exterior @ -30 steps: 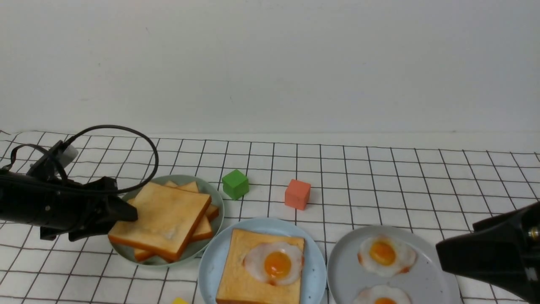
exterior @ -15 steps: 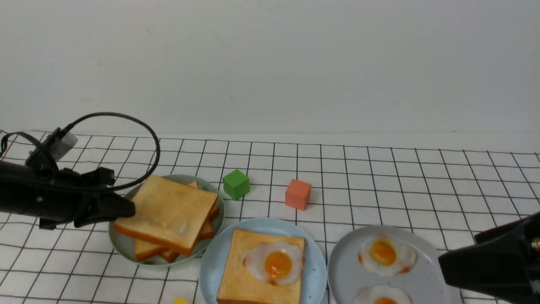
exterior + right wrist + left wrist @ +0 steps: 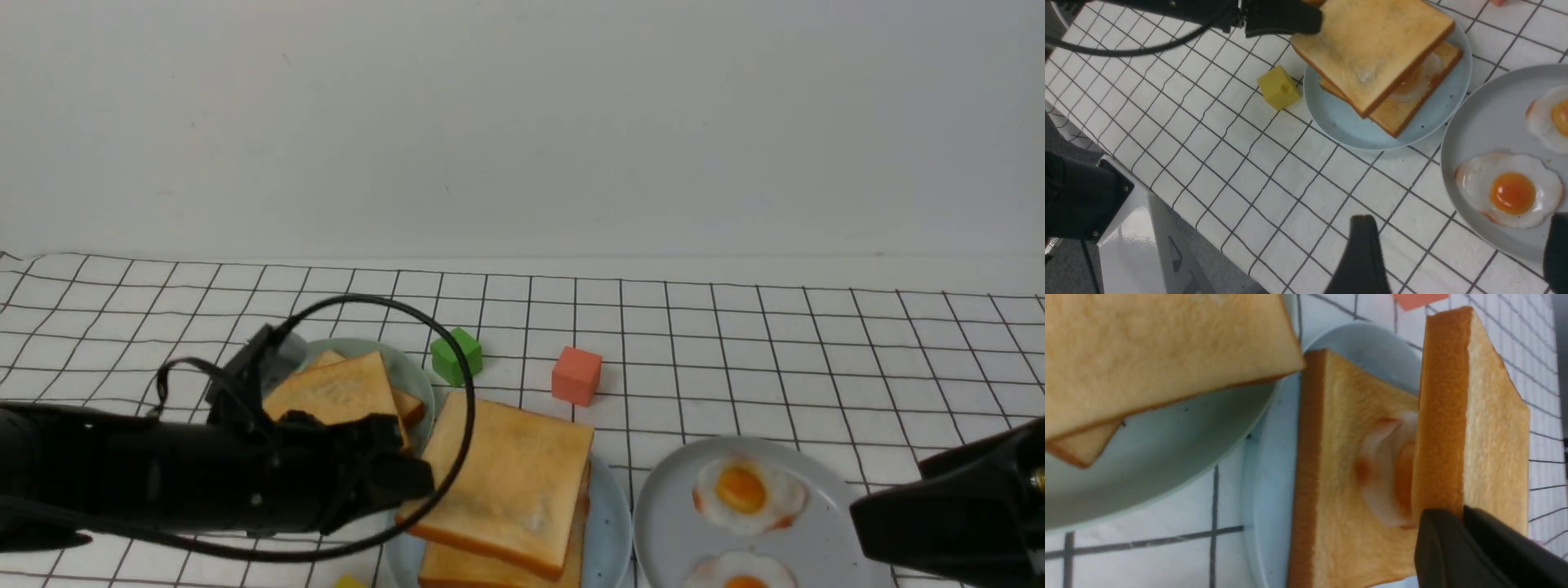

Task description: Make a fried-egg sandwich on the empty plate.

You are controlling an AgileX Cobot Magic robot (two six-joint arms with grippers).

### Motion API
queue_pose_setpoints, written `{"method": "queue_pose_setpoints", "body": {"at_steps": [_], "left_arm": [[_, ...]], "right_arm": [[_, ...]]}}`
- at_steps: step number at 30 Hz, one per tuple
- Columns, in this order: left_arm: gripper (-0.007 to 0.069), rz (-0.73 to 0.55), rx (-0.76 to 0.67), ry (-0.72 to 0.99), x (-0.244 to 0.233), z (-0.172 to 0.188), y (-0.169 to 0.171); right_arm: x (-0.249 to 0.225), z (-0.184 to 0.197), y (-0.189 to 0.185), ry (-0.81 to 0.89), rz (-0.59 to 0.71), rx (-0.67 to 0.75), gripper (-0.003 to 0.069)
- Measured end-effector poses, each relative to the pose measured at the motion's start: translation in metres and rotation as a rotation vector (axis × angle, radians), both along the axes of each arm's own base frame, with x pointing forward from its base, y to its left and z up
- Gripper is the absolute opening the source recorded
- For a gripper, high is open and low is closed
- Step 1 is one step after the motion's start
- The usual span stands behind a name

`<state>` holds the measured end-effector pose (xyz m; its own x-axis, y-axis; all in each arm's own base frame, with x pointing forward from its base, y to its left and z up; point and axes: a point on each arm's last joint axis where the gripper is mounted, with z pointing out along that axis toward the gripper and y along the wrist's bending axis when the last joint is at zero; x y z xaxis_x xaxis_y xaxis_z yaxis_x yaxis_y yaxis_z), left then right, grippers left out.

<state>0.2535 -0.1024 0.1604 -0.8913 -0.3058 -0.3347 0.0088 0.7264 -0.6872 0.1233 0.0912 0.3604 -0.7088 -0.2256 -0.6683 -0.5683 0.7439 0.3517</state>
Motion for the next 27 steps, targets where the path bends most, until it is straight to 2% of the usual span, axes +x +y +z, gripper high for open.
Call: {"method": "queue_pose_setpoints", "body": {"at_steps": [6,9,11,15,17,18,19,20,22,24,27], "left_arm": [[0.0038,0.014,0.082,0.06,0.002,-0.02,-0.012],[0.0092,0.014,0.079,0.067,0.006,-0.023,-0.014],[0.0162,0.013,0.073,0.068,0.006,-0.023,-0.015],[0.037,0.015,0.07,0.063,0.006,-0.021,-0.014],[0.0459,0.022,0.063,0.043,0.007,-0.015,-0.013],[0.0469,0.025,0.062,0.04,0.007,-0.014,-0.012],[0.0532,0.039,0.051,0.007,0.007,-0.004,-0.009],[0.0578,0.054,0.041,-0.024,0.008,0.006,-0.005],[0.0615,0.071,0.03,-0.06,0.007,0.016,0.0],[0.0653,0.095,0.015,-0.137,0.004,0.041,0.011],[0.0648,0.063,0.006,-0.229,-0.008,0.071,0.023]], "right_arm": [[0.0,0.0,0.0,0.002,0.001,-0.001,0.056],[-0.001,0.0,0.0,0.007,0.005,-0.004,0.056],[-0.002,-0.001,0.0,0.017,0.011,-0.008,0.056],[-0.003,-0.002,0.0,0.028,0.018,-0.015,0.056],[-0.003,-0.002,-0.001,0.023,0.017,-0.026,0.0556],[-0.003,-0.002,-0.002,0.021,0.017,-0.029,0.0556],[-0.004,-0.002,-0.004,0.009,0.011,-0.047,0.054],[-0.006,-0.002,-0.006,-0.003,0.0,-0.057,0.0515],[-0.008,-0.002,-0.009,-0.027,-0.022,-0.067,0.0473],[-0.02,-0.007,-0.02,-0.099,-0.091,-0.071,0.033],[-0.042,-0.023,-0.036,-0.232,-0.159,-0.057,0.0116]]}}
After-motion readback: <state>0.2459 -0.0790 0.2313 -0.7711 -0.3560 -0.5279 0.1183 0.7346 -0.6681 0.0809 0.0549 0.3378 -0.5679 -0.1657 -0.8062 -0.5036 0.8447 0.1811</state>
